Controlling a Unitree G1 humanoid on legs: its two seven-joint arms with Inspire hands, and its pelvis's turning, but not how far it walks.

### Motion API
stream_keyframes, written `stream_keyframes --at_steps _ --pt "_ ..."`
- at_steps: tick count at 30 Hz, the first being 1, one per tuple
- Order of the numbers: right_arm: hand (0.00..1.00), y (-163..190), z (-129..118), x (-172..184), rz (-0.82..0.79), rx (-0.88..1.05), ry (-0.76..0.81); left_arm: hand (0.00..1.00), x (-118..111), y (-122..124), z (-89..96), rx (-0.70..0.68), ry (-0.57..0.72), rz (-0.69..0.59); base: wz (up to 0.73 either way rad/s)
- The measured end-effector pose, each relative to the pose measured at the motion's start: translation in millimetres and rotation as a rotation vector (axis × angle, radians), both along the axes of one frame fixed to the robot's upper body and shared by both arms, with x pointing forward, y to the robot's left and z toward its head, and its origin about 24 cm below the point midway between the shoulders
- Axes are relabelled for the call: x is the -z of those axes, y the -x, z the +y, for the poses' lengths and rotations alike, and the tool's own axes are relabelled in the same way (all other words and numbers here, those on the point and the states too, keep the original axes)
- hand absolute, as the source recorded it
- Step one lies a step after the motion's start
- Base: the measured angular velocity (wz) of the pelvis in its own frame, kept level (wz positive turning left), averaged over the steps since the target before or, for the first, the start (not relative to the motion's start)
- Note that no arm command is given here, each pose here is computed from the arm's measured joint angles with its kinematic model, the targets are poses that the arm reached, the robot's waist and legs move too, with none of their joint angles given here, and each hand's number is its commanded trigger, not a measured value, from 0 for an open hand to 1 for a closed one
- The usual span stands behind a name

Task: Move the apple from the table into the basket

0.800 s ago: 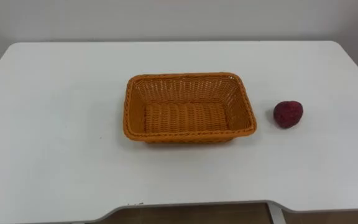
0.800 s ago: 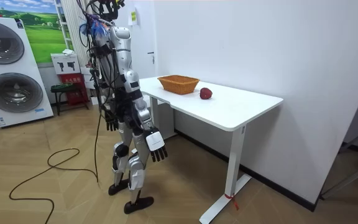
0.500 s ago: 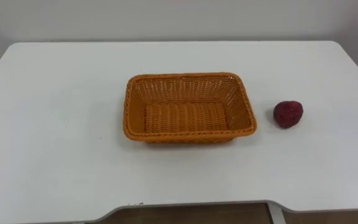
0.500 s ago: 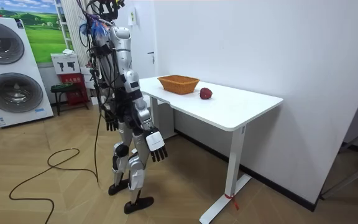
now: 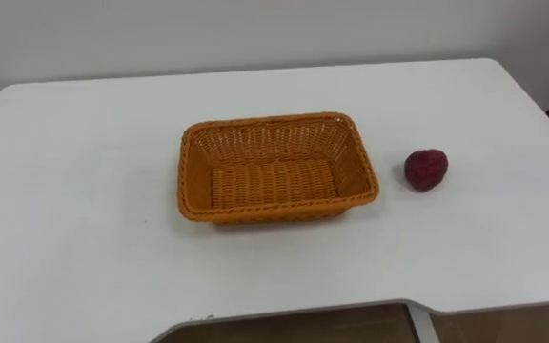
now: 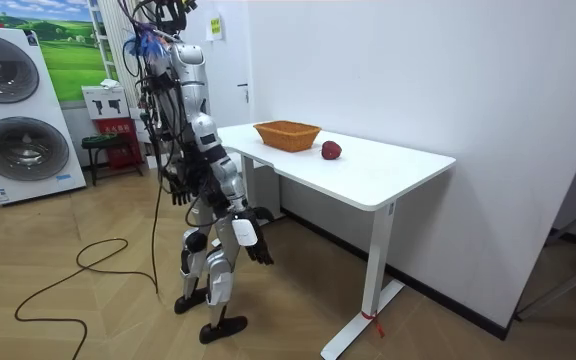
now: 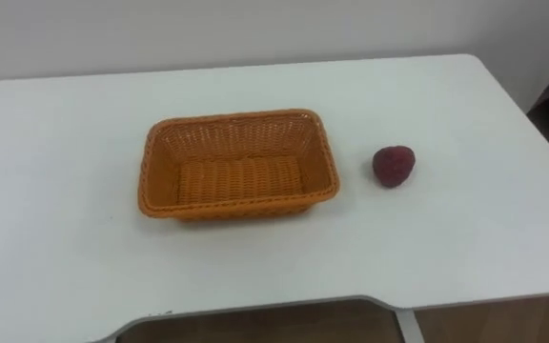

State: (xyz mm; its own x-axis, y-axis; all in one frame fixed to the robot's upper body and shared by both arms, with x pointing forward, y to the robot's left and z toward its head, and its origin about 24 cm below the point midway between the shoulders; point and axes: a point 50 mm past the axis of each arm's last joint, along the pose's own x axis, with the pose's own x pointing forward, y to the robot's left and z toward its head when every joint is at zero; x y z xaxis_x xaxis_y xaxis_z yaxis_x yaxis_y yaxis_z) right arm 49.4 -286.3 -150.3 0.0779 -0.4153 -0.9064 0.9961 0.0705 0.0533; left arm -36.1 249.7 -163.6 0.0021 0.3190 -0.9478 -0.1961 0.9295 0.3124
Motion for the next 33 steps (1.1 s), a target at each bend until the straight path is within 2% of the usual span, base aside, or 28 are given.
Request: stream_keyframes --at_steps 3,8,11,16,19,22,29,33 --pt "0.0 -6 -19 -11 -0.047 0.167 0.06 0.0 -2 -2 6.6 -0.016 -0.038 -0.026 -0.05" --pt "0.0 -23 -37 -28 -0.074 0.296 0.128 0.0 -3 -4 9.2 -0.016 -0.061 -0.04 -0.14" --pt "0.0 -38 -53 -50 -0.124 0.366 0.195 0.0 -4 -4 10.5 -0.019 -0.068 -0.052 -0.06" --pt "0.0 -62 -80 -97 -0.189 0.391 0.399 0.0 -5 -4 12.5 -0.012 -0.08 -0.066 -0.01" --pt "0.0 -72 -84 -112 -0.175 0.365 0.486 0.0 -5 -4 13.3 -0.003 -0.083 -0.068 -0.01" --pt "0.0 -83 -86 -138 -0.16 0.312 0.641 0.0 -6 -7 13.0 0.017 -0.083 -0.079 -0.04" --pt "0.0 -115 -72 -188 -0.196 0.125 1.011 0.0 -5 -12 12.4 0.096 -0.078 -0.075 0.0" --pt "0.0 -132 -63 -199 -0.237 -0.007 1.101 0.0 -4 -12 9.1 0.128 -0.064 -0.066 0.0"
